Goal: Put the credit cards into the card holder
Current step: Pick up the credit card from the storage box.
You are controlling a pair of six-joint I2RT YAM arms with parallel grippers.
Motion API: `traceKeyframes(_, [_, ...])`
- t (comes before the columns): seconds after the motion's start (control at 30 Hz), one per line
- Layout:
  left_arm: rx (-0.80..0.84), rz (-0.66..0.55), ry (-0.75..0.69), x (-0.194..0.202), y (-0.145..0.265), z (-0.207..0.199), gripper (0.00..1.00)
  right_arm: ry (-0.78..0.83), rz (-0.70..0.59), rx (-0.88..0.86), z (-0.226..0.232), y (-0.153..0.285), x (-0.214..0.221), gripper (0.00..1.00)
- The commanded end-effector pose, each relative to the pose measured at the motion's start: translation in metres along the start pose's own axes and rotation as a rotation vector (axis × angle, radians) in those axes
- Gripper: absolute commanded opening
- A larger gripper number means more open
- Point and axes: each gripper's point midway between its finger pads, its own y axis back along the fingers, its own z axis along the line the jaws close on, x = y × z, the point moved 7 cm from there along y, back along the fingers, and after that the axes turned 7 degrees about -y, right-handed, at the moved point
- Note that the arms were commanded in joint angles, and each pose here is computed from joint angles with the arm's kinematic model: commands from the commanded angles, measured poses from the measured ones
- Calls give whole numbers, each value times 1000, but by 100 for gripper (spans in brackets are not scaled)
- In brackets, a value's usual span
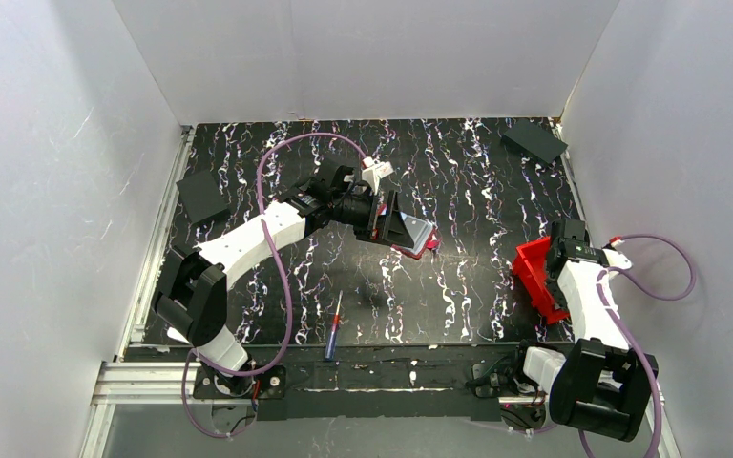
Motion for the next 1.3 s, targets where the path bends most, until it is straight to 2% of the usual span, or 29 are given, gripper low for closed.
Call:
traceKeyframes(0.0, [46, -37, -52, -13, 12, -19, 93, -30, -30, -32, 7, 6, -12, 48])
traceKeyframes(0.17, [45, -37, -52, -12, 12, -19, 94, 0, -24, -31, 14, -1, -11, 71])
traceKeyframes(0.33, [44, -36, -53, -12, 12, -19, 94, 2, 10, 19, 10, -16, 4, 74])
traceKeyframes(0.43, [40, -34, -53, -12, 12, -18, 94, 6, 2, 49, 5, -18, 6, 71])
traceKeyframes(0.7, [50, -33, -50, -15, 10, -18, 94, -33, -17, 44, 0, -6, -1, 55])
traceKeyframes(0.9, [54, -30, -46, -15, 9, -18, 94, -39, -13, 38, -1, 0, -4, 51])
traceKeyframes(1.07, [57, -32, -47, -15, 9, -19, 94, -40, -12, 21, -2, 5, -6, 41])
traceKeyframes(1.27, [59, -32, -46, -15, 10, -18, 94, -45, -18, 7, -2, 11, -10, 37])
